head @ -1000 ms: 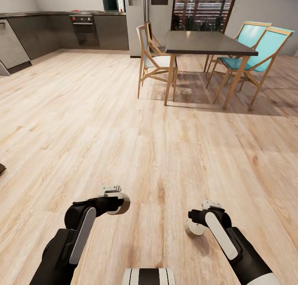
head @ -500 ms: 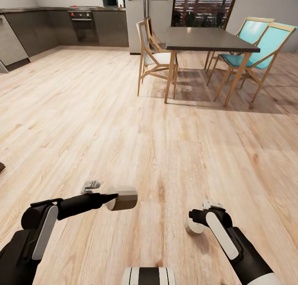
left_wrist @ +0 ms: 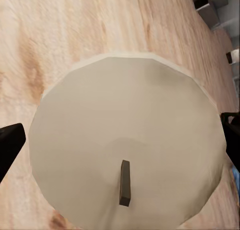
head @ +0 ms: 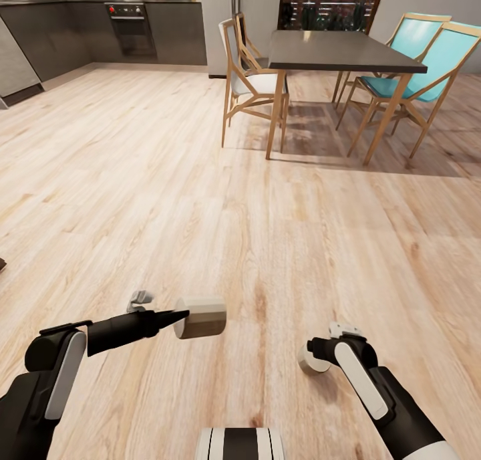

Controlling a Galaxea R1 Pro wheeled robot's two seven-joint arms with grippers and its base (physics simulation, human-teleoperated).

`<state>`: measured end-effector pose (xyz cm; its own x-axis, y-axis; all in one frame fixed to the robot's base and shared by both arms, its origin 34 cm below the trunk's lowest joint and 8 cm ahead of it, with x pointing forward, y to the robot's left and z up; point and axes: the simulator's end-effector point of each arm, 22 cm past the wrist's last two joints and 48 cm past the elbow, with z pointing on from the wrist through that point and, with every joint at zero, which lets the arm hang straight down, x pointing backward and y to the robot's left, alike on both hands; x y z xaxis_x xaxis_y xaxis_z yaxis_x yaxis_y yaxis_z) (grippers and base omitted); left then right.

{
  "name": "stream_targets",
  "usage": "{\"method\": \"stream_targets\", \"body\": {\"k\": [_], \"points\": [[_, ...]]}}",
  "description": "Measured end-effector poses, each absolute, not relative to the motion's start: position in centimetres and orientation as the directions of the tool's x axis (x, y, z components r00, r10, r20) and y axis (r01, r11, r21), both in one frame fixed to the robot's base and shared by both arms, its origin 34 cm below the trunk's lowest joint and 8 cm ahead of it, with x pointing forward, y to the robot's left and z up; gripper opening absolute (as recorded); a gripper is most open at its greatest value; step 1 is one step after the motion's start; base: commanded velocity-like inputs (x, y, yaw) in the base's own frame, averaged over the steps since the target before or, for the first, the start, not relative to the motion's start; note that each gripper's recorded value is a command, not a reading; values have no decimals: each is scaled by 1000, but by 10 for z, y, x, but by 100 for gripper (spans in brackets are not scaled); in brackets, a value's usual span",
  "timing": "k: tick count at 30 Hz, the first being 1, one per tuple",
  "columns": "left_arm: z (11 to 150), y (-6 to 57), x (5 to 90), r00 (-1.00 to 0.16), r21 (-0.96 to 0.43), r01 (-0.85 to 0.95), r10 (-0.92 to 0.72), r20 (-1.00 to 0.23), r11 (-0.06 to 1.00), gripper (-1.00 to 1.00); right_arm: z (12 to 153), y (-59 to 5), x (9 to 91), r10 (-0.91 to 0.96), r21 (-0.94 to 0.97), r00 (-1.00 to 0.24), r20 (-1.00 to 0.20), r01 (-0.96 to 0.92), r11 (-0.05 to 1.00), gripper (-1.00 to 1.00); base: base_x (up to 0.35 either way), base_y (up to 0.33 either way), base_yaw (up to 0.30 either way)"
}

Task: Place each of the two pumpkins and all three candles from the living room inside a cabinet in the living room (use any cabinet), then make sure every cabinet is closed, and position the cauldron so it is next to a table in the living room.

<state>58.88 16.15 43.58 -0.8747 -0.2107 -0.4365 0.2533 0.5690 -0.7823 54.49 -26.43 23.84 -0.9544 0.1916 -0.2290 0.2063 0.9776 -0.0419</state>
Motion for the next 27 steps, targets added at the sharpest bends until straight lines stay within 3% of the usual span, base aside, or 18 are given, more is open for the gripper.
{"method": "stream_targets", "body": {"k": [16,27], "points": [[472,149,579,-868,-851,324,-229,-441,413,-100,240,-281,550,237,-41,-939,-247,254,966,100,0,0,0],[482,171,583,-851,-851,333,-259,-456,405,-100,240,-281,549,238,-43,-939,-248,256,966,100,113,14,0]]}}
